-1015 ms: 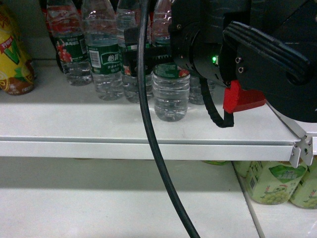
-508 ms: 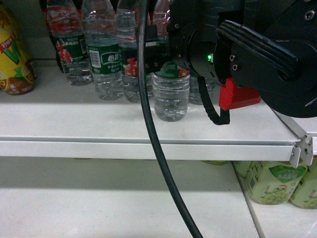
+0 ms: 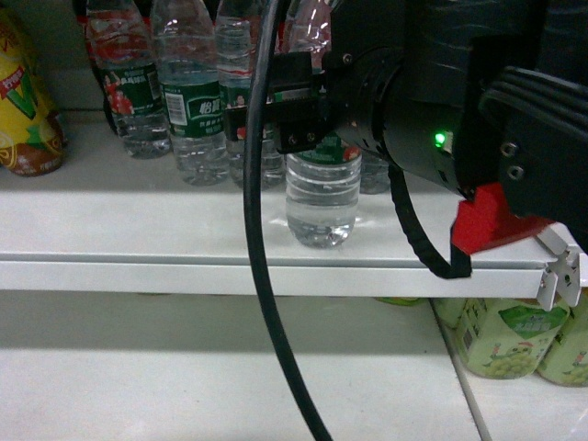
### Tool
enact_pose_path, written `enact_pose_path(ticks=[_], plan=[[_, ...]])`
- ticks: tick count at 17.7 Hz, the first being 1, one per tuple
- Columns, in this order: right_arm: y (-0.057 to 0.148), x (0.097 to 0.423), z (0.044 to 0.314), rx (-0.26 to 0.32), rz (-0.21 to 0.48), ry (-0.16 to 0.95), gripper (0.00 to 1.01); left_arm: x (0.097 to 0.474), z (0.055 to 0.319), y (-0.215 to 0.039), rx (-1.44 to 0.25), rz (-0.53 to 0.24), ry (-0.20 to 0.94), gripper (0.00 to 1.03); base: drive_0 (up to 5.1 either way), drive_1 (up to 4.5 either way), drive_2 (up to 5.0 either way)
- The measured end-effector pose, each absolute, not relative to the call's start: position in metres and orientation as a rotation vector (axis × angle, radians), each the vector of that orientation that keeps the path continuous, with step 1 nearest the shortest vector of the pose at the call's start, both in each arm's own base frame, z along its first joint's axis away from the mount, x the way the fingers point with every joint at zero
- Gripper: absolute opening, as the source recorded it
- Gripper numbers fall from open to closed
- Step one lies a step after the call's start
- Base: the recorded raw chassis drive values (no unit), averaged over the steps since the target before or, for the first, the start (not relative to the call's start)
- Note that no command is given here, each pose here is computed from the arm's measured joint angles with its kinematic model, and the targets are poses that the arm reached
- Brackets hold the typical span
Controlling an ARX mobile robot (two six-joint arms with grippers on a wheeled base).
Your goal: Move water from second to third shelf
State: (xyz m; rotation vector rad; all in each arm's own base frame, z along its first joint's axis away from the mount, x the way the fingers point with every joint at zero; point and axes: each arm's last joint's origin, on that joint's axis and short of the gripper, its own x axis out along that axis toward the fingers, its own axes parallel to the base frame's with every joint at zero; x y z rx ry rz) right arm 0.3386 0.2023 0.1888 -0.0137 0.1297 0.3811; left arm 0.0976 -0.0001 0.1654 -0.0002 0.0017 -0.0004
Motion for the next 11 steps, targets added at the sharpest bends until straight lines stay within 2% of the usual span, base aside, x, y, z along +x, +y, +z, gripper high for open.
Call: enact_pose_path(ticks=[4,8,11], plan=[[0.182,0.302,0.190,-0.021,0.411,0.152,0.44,0.098,0.165,0.000,0.000,0.000,0.001,0.98,0.0,0.00,0.0],[0.144,0.273,0.187,-0.042,0.367,0.212,0.44,0.098,0.165,0.000,0.000,0.000,0.001,0.98,0.0,0.00,0.0],[0.109,0.248,0.197,-0.052,0.301,0.191,0.44,0.098,0.165,0.000,0.000,0.000,0.002,0.98,0.0,0.00,0.0]])
